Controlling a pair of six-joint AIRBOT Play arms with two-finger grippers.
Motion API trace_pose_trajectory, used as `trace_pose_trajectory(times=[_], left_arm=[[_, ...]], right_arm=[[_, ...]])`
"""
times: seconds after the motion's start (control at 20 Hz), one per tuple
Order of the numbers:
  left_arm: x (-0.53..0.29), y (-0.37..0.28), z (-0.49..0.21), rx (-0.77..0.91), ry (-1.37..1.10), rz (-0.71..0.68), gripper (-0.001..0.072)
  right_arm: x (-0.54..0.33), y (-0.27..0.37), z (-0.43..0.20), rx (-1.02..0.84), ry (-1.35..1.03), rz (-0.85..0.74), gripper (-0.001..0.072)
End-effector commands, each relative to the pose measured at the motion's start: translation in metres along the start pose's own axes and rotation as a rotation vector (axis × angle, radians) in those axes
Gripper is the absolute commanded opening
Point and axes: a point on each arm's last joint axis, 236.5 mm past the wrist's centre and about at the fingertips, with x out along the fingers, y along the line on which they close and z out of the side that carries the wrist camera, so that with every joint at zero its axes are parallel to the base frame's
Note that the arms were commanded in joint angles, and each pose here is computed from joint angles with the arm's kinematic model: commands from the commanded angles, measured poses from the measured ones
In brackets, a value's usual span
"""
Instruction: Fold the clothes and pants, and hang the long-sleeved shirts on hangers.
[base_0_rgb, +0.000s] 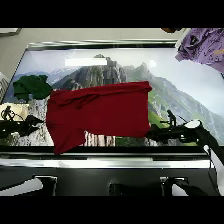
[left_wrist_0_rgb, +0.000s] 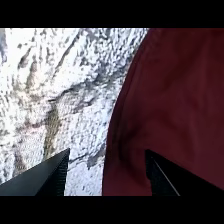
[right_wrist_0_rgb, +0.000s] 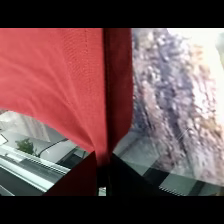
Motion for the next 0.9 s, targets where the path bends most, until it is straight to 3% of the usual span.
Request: trace_pose_trajectory(times=[0.0, 0.35, 0.4, 0.5, 0.6, 0.85], left_arm=[[0.015, 0.000, 0.000, -0.009, 0.006, -0.016, 0.0545], [0.037, -0.013, -0.006, 0.003, 0.030, -0.031, 0.0524], [0.040, -0.015, -0.010, 0.008, 0.047, -0.034, 0.0481], [0.042, -0.020, -0.015, 0.017, 0.067, -0.040, 0.0222], [0.042, -0.027, -0.018, 0.008, 0.080, -0.069, 0.0016], [0.021, -0.070, -0.006, 0.096, 0.107, -0.147, 0.0014]], right_arm=[[-0.003, 0.005, -0.002, 0.003, 0.002, 0.011, 0.0030], [-0.008, 0.010, -0.004, -0.016, -0.007, 0.016, 0.0030], [-0.010, 0.012, -0.002, -0.025, -0.020, 0.017, 0.0030], [-0.016, 0.017, 0.002, -0.044, -0.053, 0.017, 0.0030], [-0.022, 0.023, 0.007, -0.058, -0.081, 0.021, 0.0030], [-0.057, 0.061, 0.051, -0.183, -0.208, 0.037, 0.0028]])
